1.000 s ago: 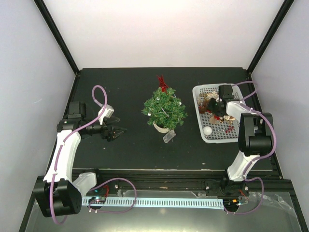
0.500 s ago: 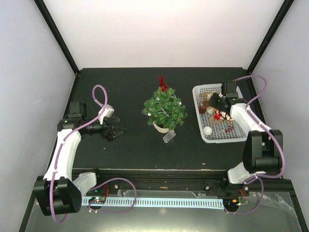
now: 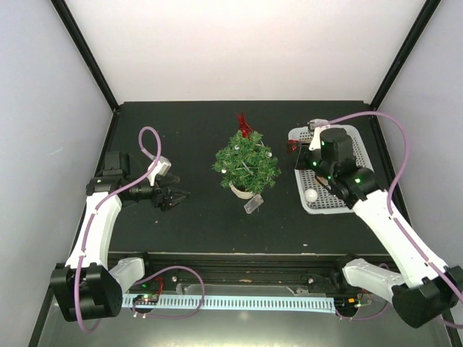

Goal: Decorate the small christmas tree

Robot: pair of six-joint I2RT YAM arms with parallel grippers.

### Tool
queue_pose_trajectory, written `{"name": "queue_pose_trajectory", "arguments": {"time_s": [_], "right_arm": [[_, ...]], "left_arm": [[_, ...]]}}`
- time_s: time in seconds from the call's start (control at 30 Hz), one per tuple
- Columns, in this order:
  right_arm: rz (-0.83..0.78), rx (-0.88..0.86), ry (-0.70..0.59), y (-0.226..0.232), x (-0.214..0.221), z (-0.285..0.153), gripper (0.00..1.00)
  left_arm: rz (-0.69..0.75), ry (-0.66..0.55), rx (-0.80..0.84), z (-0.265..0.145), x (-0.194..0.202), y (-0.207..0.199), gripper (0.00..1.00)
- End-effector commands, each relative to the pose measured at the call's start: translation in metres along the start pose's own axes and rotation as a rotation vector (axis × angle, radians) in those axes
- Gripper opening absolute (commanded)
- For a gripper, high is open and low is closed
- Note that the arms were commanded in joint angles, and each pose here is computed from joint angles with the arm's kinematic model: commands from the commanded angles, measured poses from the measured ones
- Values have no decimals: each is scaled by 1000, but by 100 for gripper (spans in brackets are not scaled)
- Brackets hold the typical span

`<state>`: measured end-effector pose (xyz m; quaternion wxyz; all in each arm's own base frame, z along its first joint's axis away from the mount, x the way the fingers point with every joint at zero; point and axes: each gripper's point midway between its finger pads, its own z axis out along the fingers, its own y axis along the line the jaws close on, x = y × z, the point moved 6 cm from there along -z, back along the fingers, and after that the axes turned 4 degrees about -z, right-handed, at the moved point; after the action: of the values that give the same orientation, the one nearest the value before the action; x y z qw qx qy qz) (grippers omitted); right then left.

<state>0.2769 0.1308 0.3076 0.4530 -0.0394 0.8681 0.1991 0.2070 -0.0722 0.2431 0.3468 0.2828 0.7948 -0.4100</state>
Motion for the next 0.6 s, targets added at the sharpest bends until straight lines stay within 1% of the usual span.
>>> {"name": "queue_pose_trajectory", "arguments": {"time_s": [0.0,0.17,0.37,0.57], "right_arm": [[-48,-167,-43,34,-12,-27,30],[-76,-331,-40,68,-18,-29,31],[-103,-359,18,93,-13,-7,31],[-116,-336,40,100,-7,7,31]], "left_arm": [[31,-20,10,-3,-11,-2,99],[31,-19,9,-3,-11,-2,99],[41,-24,5,-5,-11,-4,99],[42,-25,6,-5,-11,-4,99]]}}
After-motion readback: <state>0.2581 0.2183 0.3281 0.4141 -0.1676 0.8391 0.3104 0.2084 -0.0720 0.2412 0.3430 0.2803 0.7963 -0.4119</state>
